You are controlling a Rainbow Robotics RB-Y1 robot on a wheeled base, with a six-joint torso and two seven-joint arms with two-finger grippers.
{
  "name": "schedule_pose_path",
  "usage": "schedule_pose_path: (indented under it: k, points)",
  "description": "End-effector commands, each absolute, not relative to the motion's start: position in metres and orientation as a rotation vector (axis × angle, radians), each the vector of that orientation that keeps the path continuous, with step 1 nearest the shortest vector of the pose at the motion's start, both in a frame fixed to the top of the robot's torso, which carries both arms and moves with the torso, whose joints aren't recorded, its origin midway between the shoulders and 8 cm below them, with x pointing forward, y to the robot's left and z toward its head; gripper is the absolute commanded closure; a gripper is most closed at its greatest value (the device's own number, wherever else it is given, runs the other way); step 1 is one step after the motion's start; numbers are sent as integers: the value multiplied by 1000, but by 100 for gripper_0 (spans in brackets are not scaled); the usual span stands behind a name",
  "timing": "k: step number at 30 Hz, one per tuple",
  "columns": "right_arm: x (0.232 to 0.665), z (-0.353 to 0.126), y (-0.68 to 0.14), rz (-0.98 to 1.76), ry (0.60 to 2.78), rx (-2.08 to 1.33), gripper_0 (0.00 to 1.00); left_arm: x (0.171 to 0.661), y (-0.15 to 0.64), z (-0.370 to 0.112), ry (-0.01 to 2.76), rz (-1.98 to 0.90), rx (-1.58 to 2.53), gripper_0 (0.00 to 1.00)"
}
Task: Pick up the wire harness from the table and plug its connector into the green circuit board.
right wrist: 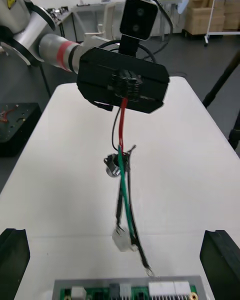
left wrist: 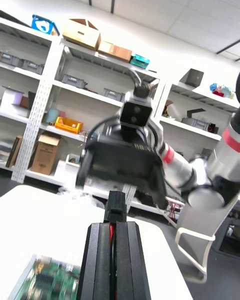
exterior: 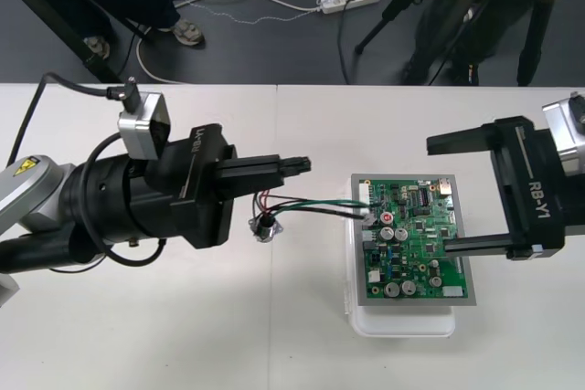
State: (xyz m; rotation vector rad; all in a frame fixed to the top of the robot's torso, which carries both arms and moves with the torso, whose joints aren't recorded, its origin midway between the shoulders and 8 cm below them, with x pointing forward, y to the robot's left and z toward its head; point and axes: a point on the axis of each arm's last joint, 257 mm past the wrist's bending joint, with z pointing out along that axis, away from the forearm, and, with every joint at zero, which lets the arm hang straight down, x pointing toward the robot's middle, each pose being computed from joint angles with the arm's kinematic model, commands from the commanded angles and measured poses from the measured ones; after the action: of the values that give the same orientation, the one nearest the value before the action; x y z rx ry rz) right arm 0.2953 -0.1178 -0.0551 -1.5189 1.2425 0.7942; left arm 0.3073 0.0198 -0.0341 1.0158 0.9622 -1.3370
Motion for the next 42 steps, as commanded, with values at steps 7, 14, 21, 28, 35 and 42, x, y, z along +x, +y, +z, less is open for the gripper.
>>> schedule_pose_path:
  k: [7,14,21,28,35,42]
  points:
    - [310,-57,-165,600,1427,-1608,0,310,79,-87,922,-1236,1189,100]
    - [329,-77,-194,330,1526,-1724,0,320,100,-121,920,-1190,1221,100]
    - [335,-107,-213,107,1596,-1836,0,327,106,-155,925,-1183,1270,100]
    - [333,-160,-236,-46,1699,-1943,0,342,94,-195,950,-1121,1308,100]
    - [337,-193,-266,-174,1816,-1958,0,346,71,-213,960,-1122,1331,100]
    - [344,-209,-284,-272,1881,-1948,0,353,57,-219,963,-1090,1367,100]
